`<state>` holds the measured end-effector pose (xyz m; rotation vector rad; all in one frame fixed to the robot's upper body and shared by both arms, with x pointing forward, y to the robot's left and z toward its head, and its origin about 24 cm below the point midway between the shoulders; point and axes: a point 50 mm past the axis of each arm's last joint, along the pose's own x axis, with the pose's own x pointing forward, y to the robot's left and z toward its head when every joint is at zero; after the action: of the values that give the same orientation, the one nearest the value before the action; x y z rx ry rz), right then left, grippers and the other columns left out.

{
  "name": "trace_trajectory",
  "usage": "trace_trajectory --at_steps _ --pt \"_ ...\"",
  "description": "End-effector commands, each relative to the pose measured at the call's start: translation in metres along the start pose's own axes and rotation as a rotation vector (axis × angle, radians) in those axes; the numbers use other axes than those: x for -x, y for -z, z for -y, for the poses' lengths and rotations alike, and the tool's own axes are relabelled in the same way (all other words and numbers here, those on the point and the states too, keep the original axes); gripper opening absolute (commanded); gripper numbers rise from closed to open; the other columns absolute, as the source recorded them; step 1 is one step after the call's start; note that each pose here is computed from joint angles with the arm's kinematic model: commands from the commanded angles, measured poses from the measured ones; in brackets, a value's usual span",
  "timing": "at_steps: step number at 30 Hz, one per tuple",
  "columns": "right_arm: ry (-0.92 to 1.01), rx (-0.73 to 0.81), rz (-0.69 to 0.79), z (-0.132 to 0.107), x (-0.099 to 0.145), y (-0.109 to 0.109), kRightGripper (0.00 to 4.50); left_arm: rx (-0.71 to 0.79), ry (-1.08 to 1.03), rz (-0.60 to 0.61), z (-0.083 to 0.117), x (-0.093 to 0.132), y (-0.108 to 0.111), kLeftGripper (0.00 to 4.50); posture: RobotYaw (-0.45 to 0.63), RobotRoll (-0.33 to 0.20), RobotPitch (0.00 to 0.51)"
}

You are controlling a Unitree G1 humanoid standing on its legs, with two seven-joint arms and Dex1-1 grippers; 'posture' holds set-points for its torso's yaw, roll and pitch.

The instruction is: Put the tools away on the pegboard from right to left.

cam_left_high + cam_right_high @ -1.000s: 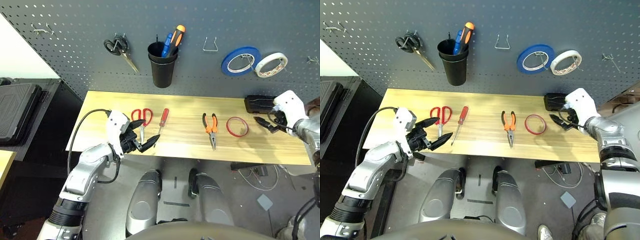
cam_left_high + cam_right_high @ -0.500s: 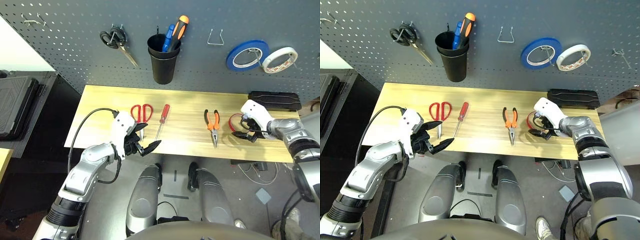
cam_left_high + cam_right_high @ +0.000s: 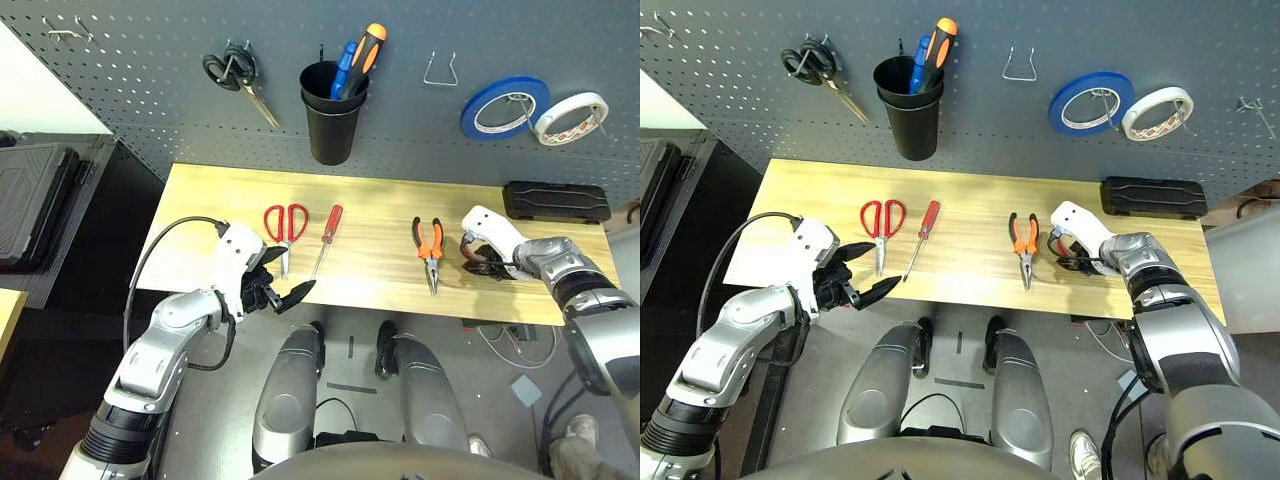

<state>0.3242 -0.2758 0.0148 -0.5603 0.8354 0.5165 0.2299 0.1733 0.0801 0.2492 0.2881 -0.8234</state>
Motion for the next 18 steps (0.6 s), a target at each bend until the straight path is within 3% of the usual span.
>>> trace_trajectory --at_steps 1,8,14,18 --pt "0.079 -0.039 -0.01 0.005 0.006 0.023 0.07 -0.005 -0.005 0.058 0.001 -0.001 -0.005 4.5 0.31 0.0 0.293" --pt "0.299 -0.06 0.191 0.032 0.038 0.038 0.07 -0.028 0.012 0.196 0.003 0.003 -0.019 4.5 0.29 0.0 0.268" --pt "0.431 -0.049 0.306 0.032 0.056 0.055 0.07 -0.041 0.029 0.315 0.003 0.005 -0.041 4.5 0.29 0.0 0.253" --pt "0.492 -0.004 0.384 0.02 0.06 0.062 0.07 -0.034 0.081 0.43 0.008 0.01 -0.067 4.5 0.29 0.0 0.243"
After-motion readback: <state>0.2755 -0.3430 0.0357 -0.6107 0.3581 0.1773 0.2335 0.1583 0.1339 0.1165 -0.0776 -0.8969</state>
